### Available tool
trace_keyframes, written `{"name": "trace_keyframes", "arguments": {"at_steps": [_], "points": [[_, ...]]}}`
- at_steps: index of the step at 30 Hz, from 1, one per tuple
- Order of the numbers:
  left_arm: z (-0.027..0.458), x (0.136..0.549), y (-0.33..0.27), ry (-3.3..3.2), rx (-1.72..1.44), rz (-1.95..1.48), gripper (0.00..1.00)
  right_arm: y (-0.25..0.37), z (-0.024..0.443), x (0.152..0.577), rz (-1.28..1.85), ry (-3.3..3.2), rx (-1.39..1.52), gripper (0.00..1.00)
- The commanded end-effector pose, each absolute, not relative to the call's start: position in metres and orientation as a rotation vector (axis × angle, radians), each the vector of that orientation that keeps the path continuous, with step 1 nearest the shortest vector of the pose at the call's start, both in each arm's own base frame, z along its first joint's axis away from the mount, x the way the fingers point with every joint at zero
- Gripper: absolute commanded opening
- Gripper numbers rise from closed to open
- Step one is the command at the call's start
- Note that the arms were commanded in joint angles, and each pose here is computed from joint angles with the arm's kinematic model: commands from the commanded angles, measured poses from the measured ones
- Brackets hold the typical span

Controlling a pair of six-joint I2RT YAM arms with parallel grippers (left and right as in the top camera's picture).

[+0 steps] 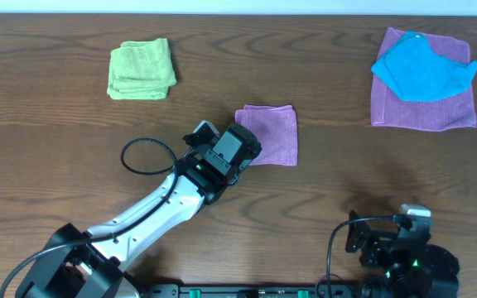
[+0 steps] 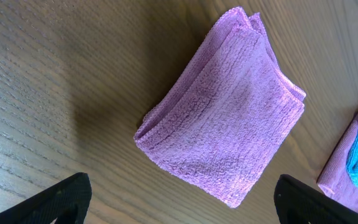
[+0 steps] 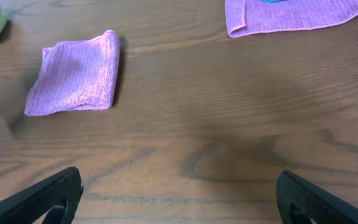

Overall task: Fold the cloth
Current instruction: 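Move the left gripper to the folded purple square's lower edge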

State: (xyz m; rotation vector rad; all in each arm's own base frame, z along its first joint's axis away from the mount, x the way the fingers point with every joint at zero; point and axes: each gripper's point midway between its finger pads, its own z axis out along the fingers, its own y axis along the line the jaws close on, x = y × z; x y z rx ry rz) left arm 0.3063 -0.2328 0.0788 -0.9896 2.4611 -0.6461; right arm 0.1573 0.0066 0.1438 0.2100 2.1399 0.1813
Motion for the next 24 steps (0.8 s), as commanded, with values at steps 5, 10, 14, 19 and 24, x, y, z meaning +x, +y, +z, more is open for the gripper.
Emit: {"name": "trace_keyframes", "arguments": {"at_steps": [5, 10, 14, 19, 24], "points": [[0.073, 0.306, -0.225, 2.455, -1.023, -0.608, 0.95, 0.007, 0.145, 0.158, 0.186, 2.128, 0.214, 0.99], [0.078, 0.321, -0.196, 2.312, -1.043, -0.441, 0.95, 0.007, 0.145, 0.158, 0.186, 2.128, 0.214, 0.99], [0.075, 0.315, -0.207, 2.348, -1.101, -0.517, 0.95, 0.007, 0.145, 0.158, 0.186, 2.128, 0.214, 0.99], [0.070, 0.302, -0.225, 2.161, -1.662, -0.714, 0.95, 0.007, 0.145, 0.158, 0.186, 2.128, 0.214, 0.99], [0.059, 0.293, -0.250, 2.069, -1.741, -0.745, 0.95, 0.007, 0.145, 0.158, 0.185, 2.128, 0.213, 0.99]]}}
